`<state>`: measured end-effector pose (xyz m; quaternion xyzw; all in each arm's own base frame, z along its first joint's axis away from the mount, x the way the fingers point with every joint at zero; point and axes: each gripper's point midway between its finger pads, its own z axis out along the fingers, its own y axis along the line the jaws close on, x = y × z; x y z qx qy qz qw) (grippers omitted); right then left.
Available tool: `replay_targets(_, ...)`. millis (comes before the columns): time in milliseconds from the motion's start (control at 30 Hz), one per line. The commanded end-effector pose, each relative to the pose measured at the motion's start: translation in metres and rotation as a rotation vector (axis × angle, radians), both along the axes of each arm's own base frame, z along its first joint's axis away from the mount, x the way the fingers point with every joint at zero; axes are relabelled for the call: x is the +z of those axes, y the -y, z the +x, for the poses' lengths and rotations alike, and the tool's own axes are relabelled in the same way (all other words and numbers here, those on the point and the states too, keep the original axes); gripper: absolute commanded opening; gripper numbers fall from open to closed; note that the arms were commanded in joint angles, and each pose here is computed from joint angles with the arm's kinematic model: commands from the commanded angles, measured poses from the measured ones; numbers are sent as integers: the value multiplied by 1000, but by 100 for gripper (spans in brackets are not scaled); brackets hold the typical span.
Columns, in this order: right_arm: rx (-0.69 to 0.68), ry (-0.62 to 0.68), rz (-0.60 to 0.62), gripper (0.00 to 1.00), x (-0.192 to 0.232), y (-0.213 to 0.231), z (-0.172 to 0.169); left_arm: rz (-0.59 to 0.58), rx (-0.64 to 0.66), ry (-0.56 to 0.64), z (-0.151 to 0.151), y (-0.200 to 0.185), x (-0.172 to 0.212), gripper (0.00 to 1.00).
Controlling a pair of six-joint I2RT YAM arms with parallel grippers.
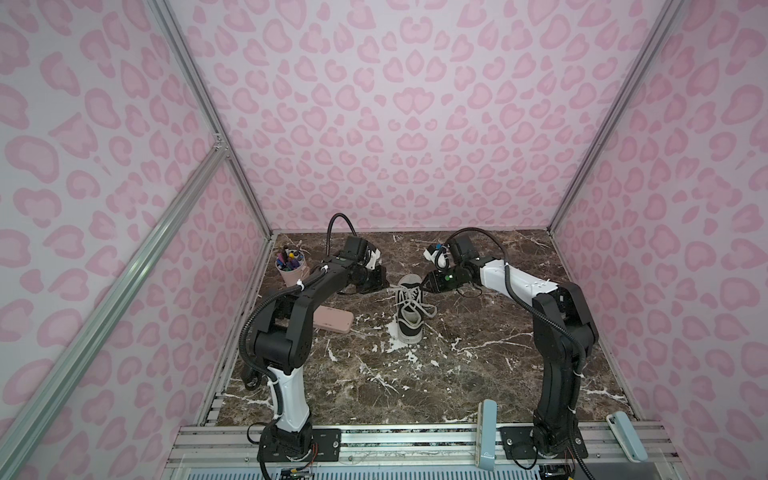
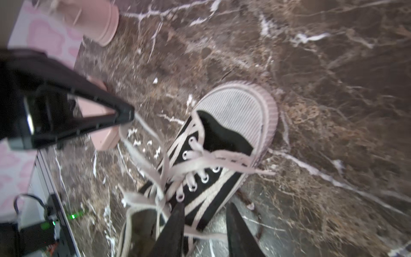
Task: Tie the shoes
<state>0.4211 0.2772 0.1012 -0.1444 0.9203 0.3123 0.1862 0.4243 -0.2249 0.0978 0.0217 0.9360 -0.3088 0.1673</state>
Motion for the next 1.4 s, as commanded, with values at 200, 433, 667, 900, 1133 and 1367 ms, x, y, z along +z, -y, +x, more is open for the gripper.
replay_targets(200, -363, -222, 115, 34, -16, -8, 12, -5, -18, 30, -1, -3, 9, 4)
replay_targets(433, -374, -236, 104, 35, -25, -14, 13, -5, -23, 35, -3, -3, 11, 4)
replay_targets(667, -370, -221, 113, 34, -23, -20, 21, -3, -27, 39, -4, -3, 11, 4)
replay_targets(900, -360, -225, 105, 29, -26, -26, 24, -3, -29, 43, -8, -4, 12, 4)
replay_targets(1133, -352, -249, 46, 33, -36, -26, 17, 1, -29, 47, -9, -5, 13, 4)
replay_targets(1367, -324, -217, -188, 31, -50, -18, 10, 15, -40, 50, -11, -4, 13, 4)
